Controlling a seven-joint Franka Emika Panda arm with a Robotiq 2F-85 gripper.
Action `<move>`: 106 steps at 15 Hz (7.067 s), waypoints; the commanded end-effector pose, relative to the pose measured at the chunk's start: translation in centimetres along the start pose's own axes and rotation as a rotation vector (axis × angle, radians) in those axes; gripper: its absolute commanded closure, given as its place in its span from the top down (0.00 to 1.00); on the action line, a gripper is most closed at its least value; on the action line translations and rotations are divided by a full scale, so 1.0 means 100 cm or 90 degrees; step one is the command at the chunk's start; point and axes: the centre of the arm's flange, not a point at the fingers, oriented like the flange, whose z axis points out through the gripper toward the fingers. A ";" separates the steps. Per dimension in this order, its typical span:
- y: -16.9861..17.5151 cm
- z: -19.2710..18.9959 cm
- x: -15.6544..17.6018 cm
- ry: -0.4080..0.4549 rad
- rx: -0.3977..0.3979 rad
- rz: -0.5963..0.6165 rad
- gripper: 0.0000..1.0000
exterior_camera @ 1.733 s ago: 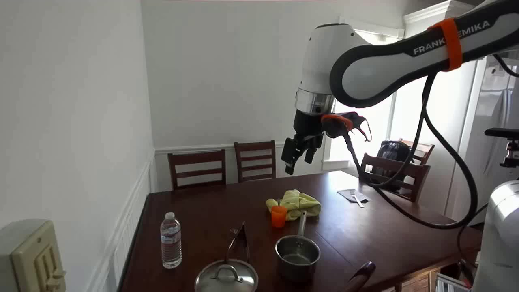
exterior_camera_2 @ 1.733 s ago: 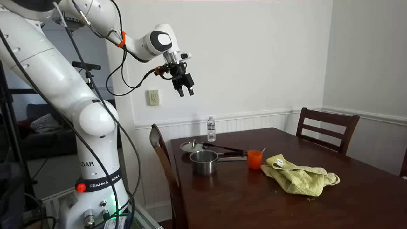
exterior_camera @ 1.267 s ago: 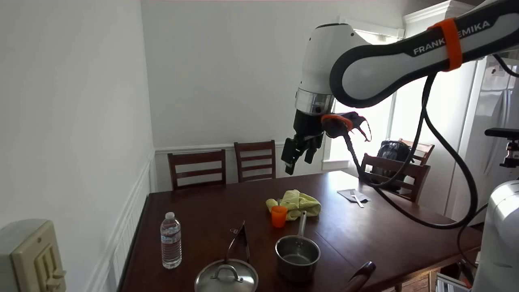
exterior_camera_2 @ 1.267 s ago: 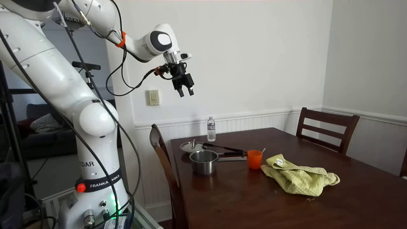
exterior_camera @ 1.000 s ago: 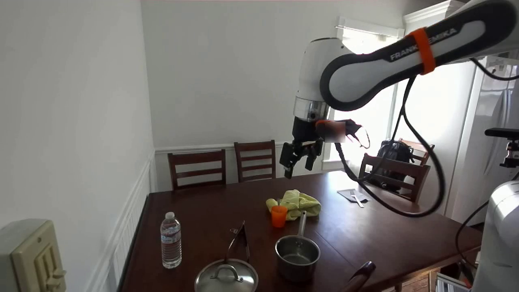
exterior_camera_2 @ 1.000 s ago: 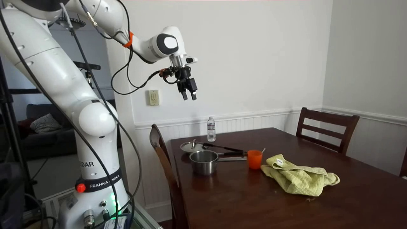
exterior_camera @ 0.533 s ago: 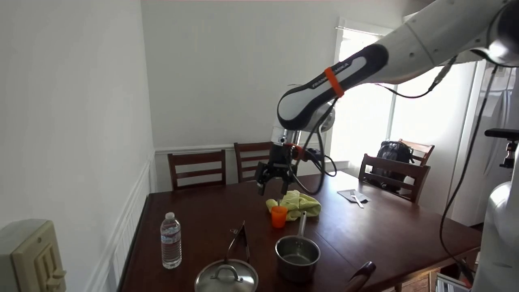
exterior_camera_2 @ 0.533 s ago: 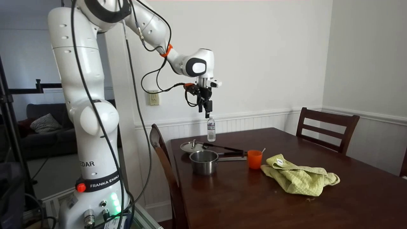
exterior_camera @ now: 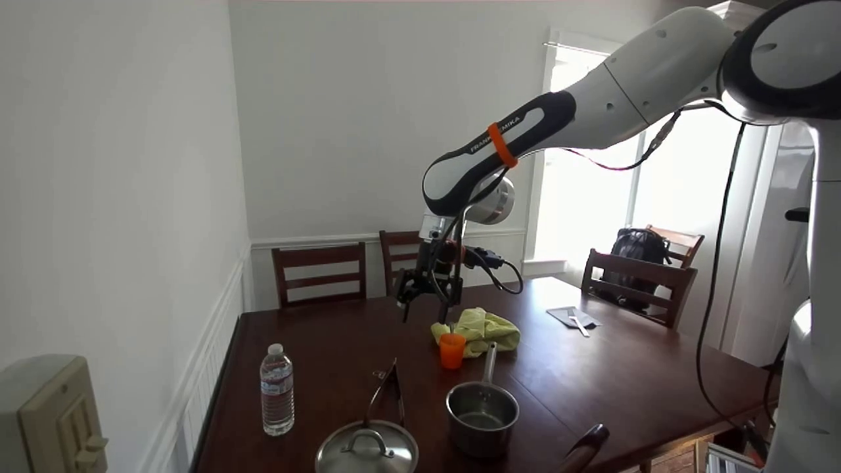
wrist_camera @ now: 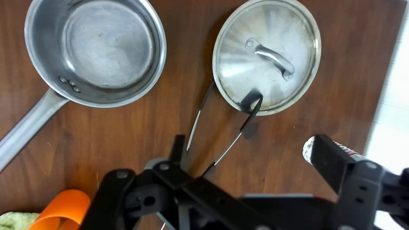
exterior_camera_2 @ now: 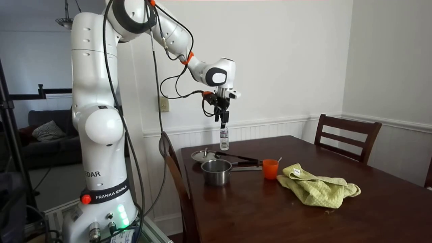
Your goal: Move the tongs to the right side of the table
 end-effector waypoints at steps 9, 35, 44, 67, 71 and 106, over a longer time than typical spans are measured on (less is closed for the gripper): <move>-0.003 0.112 0.155 -0.047 -0.010 0.268 1.00; 0.032 0.220 0.154 0.067 0.005 0.266 1.00; 0.038 0.219 0.152 0.045 0.018 0.252 1.00; 0.047 0.201 0.149 0.023 -0.028 0.252 0.00; 0.061 0.166 0.151 0.068 -0.044 0.265 0.02; 0.375 -0.019 0.088 0.389 0.105 1.084 0.02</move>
